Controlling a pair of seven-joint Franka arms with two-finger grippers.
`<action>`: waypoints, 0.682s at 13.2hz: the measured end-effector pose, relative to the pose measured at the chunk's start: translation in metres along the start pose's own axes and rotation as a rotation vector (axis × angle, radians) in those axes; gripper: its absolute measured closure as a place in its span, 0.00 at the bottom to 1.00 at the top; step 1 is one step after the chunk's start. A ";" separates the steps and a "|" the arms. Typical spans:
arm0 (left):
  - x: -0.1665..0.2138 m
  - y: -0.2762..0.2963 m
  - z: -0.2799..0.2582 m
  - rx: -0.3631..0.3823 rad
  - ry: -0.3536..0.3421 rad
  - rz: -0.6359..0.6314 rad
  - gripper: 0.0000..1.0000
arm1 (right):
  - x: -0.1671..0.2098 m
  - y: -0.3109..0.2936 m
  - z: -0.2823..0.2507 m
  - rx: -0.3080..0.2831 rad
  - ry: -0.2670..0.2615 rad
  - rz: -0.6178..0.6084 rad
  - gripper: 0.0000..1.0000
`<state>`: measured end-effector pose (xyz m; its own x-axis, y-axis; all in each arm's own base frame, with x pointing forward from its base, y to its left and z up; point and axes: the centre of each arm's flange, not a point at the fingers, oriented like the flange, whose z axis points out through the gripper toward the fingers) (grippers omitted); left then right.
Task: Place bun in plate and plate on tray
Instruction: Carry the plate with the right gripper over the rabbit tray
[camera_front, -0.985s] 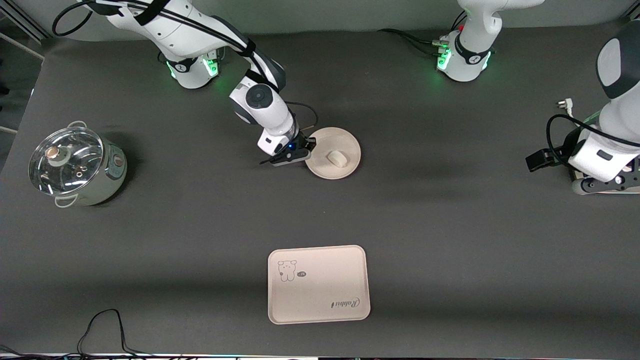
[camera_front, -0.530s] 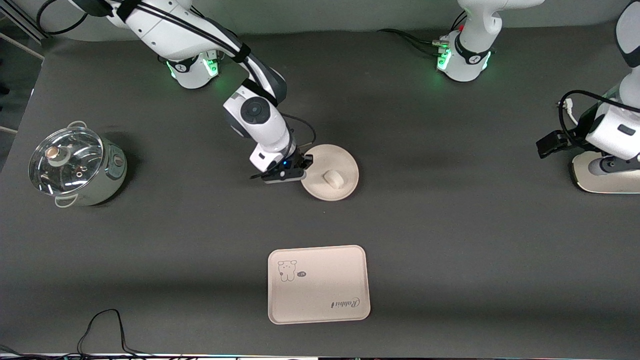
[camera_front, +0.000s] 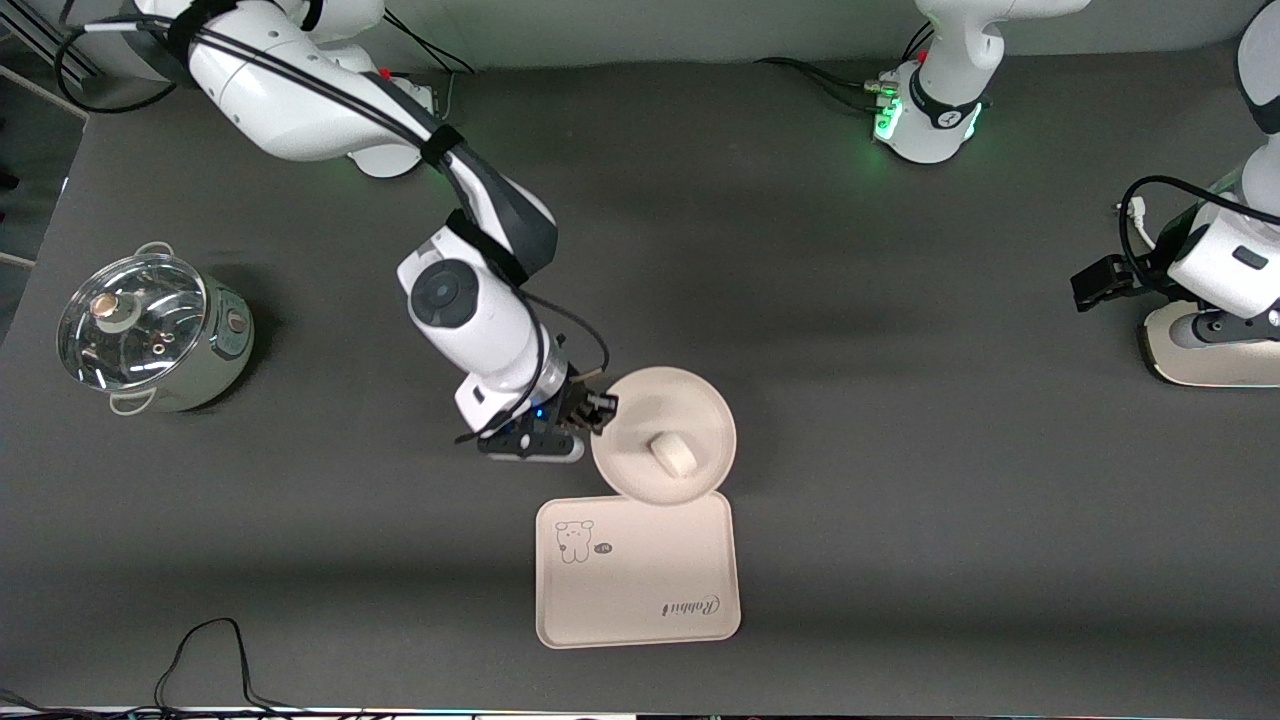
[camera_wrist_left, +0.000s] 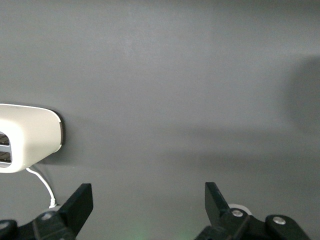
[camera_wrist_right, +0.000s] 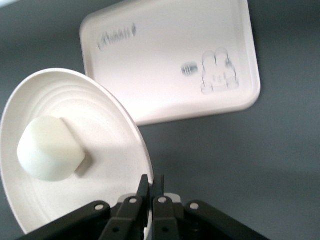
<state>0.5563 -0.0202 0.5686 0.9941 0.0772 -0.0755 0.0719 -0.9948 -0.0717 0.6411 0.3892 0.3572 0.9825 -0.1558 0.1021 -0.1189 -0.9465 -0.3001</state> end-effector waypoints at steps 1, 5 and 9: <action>0.001 -0.001 0.001 -0.003 -0.003 0.002 0.00 | 0.021 0.001 -0.007 0.018 0.013 -0.005 0.96; 0.001 -0.002 0.003 -0.007 -0.008 0.007 0.00 | 0.086 0.043 -0.006 0.073 0.049 -0.024 0.96; 0.001 -0.002 0.004 -0.007 -0.012 0.008 0.00 | 0.113 0.082 0.052 0.118 0.064 0.012 0.96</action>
<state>0.5573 -0.0183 0.5642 0.9936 0.0703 -0.0883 0.0648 -0.9959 -0.0638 0.7494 0.3084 0.2946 0.9695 -0.1879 0.1571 -0.1089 -0.9052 -0.4107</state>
